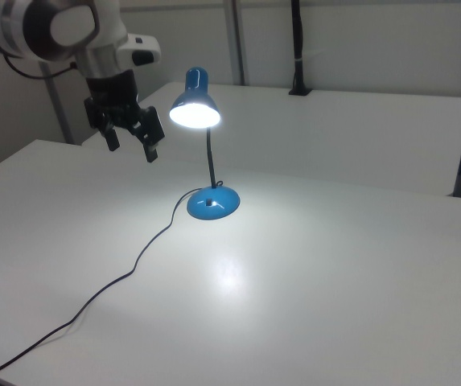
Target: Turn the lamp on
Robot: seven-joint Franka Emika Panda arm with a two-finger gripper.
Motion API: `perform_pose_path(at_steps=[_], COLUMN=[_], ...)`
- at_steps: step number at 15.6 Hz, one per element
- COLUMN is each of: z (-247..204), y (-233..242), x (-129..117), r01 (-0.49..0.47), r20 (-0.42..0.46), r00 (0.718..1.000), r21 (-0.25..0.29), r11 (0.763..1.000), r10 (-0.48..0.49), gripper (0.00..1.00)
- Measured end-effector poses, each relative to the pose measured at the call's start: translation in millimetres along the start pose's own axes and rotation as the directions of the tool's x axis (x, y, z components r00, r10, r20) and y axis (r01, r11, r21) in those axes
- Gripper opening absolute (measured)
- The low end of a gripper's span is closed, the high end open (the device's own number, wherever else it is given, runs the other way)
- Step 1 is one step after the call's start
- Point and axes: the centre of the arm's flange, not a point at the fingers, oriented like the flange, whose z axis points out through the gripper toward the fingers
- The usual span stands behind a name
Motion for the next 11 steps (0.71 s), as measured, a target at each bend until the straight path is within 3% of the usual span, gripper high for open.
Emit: perform_pose_path(at_steps=[7, 11], z=[-9, -3], y=[11, 8], x=[27, 38], r01=[-0.008, -0.002], r20=[-0.019, -0.015], r00=[1.0, 1.0], r21=[-0.079, -0.085], r11=[0.997, 0.996], r10=[0.006, 0.001], gripper=[1.0, 1.0])
